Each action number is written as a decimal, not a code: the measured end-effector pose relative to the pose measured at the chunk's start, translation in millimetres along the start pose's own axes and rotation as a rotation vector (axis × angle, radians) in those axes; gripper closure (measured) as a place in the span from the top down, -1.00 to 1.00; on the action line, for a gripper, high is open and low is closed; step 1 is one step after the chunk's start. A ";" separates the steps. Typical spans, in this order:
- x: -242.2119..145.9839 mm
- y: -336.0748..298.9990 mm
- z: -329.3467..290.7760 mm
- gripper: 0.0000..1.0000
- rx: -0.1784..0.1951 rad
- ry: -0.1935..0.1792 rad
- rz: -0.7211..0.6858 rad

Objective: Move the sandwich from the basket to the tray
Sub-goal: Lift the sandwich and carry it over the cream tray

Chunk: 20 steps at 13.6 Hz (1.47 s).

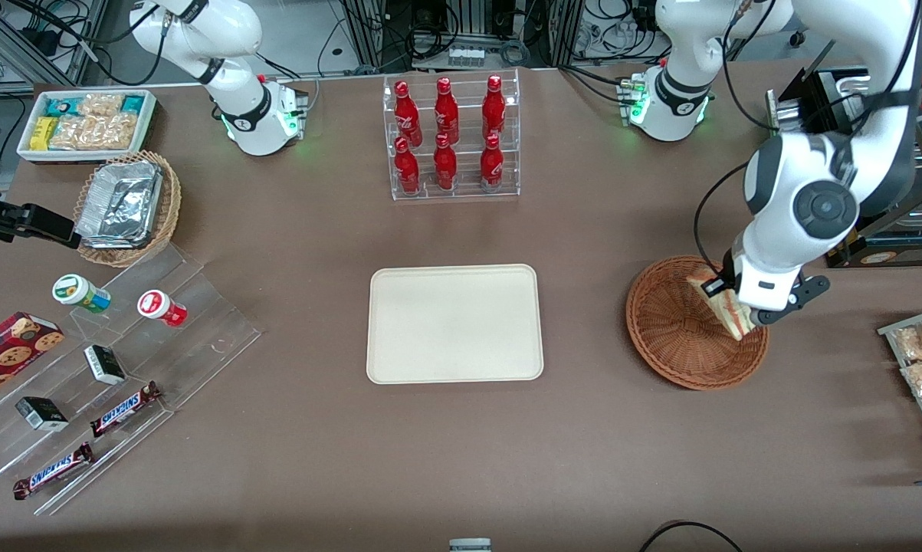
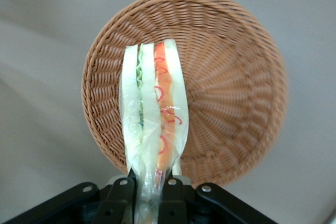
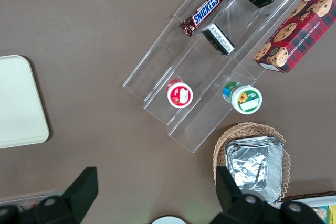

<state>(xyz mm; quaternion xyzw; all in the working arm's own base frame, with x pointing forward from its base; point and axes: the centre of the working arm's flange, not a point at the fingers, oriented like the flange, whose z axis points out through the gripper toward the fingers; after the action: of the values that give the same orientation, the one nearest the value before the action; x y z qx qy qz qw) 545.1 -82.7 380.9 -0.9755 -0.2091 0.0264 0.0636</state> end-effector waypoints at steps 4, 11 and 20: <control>-41.2 74.0 -43.1 -0.67 -0.072 0.025 0.137; -97.3 223.4 -42.5 -0.67 -0.250 -0.014 0.315; -125.8 328.9 28.8 -0.67 -0.289 -0.026 0.426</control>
<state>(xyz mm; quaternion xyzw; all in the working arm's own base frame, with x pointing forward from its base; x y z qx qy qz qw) 561.3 -428.7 311.1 -0.9961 -0.0015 0.0214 -0.0860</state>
